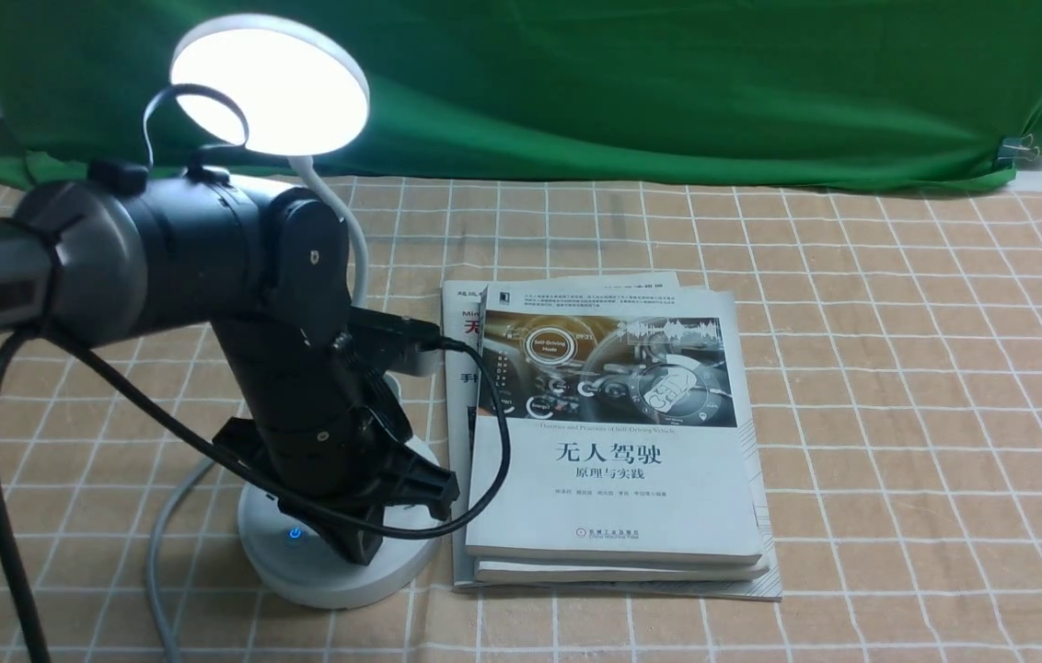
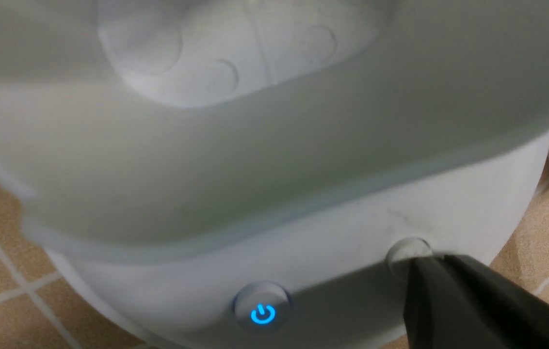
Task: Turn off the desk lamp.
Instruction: Use the left arm to press the button switch on the lamp holder
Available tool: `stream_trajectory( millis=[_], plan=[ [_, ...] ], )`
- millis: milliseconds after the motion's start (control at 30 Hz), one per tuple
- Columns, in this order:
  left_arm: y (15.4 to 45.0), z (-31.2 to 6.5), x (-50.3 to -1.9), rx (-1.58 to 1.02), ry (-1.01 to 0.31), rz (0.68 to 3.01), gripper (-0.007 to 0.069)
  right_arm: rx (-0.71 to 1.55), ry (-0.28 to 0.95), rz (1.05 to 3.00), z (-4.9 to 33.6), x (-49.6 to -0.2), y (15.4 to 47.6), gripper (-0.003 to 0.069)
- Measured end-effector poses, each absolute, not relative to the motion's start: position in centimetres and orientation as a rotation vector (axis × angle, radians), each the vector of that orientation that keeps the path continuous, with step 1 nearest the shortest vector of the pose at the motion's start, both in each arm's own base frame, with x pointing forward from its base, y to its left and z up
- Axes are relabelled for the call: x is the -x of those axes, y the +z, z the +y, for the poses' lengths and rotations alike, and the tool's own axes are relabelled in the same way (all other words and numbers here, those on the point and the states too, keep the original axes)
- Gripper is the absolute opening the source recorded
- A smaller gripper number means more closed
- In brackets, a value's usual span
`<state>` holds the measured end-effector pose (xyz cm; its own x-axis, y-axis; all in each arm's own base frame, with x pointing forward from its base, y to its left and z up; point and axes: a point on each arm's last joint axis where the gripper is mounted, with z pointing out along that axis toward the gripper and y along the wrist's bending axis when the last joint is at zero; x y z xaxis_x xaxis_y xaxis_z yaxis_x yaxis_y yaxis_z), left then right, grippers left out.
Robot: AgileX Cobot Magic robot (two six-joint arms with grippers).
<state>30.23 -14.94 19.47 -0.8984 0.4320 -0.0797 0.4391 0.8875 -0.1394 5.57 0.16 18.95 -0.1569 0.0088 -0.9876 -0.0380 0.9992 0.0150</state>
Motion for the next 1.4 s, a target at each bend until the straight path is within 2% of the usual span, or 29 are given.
stream_trajectory(
  millis=[533, 767, 967, 1100, 1300, 1400],
  plan=[
    [19.5, -15.0, -30.3, -0.694, -0.239, 3.014, -0.0006, 0.022, 0.041, 1.728, 0.2, -5.6, 19.0, 0.0242],
    [23.1, -14.5, -29.3, -0.684, -0.262, 2.913, -0.0006, 0.022, 0.041, 1.728, 0.2, -5.6, 19.0, 0.0242],
    [23.5, -14.5, -29.2, -0.68, -0.264, 2.901, -0.0006, 0.022, 0.041, 1.728, 0.2, -5.6, 19.0, 0.0242],
    [22.8, -14.6, -29.5, -0.681, -0.26, 2.915, -0.0006, 0.022, 0.041, 1.728, 0.2, -5.6, 19.0, 0.0242],
    [19.6, -15.0, -30.3, -0.692, -0.235, 3.002, -0.0006, 0.022, 0.041, 1.728, 0.2, -5.6, 19.0, 0.0242],
    [19.0, -15.0, -30.5, -0.693, -0.233, 3.024, -0.0006, 0.022, 0.041, 1.728, 0.2, -5.6, 19.0, 0.0242]
  ],
)
